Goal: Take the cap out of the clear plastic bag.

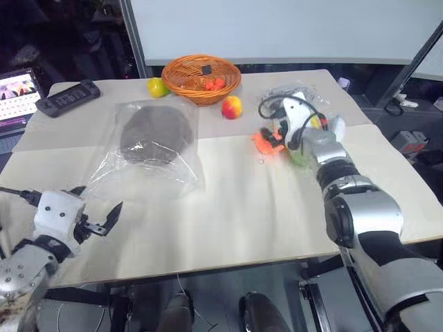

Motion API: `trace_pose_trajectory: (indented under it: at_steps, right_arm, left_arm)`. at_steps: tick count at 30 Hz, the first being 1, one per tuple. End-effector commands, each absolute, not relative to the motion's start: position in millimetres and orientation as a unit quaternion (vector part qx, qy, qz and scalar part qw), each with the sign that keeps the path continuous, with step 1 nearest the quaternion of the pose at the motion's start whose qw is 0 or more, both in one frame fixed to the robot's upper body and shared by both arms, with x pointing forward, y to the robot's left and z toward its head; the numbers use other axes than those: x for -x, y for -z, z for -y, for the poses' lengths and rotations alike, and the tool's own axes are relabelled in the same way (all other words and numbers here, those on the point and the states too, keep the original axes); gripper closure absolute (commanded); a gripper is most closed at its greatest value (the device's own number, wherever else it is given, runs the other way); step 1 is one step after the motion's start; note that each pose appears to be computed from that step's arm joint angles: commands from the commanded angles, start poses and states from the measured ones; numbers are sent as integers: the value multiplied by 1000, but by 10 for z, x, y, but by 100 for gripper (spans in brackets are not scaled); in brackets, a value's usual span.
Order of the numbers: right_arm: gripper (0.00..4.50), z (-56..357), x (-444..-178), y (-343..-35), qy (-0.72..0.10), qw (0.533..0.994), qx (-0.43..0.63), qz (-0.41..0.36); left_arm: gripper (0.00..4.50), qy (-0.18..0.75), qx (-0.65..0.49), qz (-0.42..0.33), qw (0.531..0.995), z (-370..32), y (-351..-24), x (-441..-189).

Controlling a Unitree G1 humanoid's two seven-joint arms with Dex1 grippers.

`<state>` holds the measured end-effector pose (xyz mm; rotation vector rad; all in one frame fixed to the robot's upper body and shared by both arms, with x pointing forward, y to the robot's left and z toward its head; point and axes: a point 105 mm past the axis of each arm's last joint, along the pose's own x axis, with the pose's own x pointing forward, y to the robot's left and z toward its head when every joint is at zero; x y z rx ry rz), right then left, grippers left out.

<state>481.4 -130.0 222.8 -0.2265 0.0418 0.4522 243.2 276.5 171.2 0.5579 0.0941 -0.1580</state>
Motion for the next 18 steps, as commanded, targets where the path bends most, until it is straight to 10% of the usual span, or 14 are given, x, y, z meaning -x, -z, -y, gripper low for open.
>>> trace_pose_trajectory:
  at_steps: [1, 10, 18]
  right_arm:
    - [9, 1077, -4611, -2693, -339, 937, 70, 45]
    - [9, 652, -3576, -2715, -539, 841, 27, 32]
    - [9, 487, -3175, -2418, -577, 816, 5, -17]
  left_arm:
    - [0, 72, -366, -31, 927, -2886, -1804, -2540]
    - [0, 128, -413, -51, 900, -2899, -1391, -3184]
    - [0, 132, -407, -1, 904, -2715, -1420, -3678]
